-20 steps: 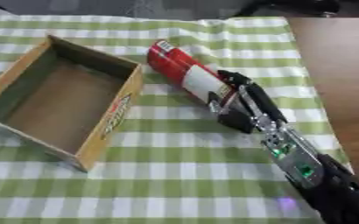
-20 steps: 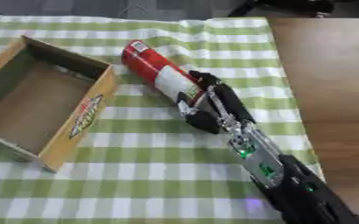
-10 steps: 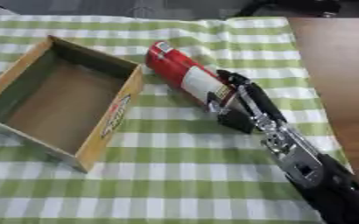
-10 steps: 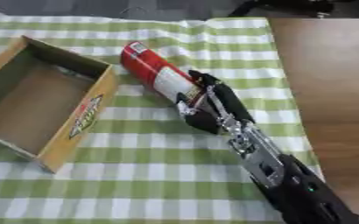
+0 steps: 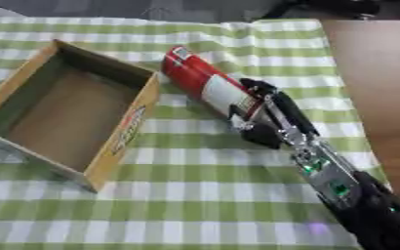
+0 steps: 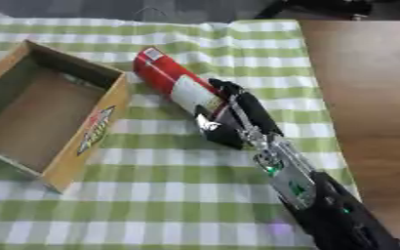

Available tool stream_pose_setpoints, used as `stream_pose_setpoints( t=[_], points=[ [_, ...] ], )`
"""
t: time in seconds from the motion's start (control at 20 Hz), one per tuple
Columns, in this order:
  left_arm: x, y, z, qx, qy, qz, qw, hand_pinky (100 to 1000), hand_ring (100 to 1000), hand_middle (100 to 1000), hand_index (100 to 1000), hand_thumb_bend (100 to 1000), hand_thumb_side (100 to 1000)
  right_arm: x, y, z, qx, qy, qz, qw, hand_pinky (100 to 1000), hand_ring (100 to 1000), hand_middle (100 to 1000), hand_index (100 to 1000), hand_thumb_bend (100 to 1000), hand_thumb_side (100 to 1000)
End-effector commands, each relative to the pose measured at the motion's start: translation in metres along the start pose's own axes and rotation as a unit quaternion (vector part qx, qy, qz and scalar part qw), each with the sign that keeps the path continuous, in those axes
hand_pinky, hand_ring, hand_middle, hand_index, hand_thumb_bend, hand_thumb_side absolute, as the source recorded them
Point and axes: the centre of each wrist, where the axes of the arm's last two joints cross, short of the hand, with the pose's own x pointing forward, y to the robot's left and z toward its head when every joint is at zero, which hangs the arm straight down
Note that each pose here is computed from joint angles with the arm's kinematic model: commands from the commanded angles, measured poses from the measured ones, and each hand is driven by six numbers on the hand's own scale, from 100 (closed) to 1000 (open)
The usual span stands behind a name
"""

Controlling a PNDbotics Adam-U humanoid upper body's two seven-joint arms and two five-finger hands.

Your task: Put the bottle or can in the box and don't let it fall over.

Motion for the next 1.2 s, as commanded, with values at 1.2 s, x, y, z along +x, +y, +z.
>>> stream_pose_setpoints(
  t=[1.2],
  points=[
    [0.0085,0.0036,-0.0036,0.005,-0.016,0.01,1.0,535,517,651,702,110,735,-0.0052,0.0072,0.0009,0.057,0.033,-0.006,0.998,485,865,859,990,100,377]
  ],
)
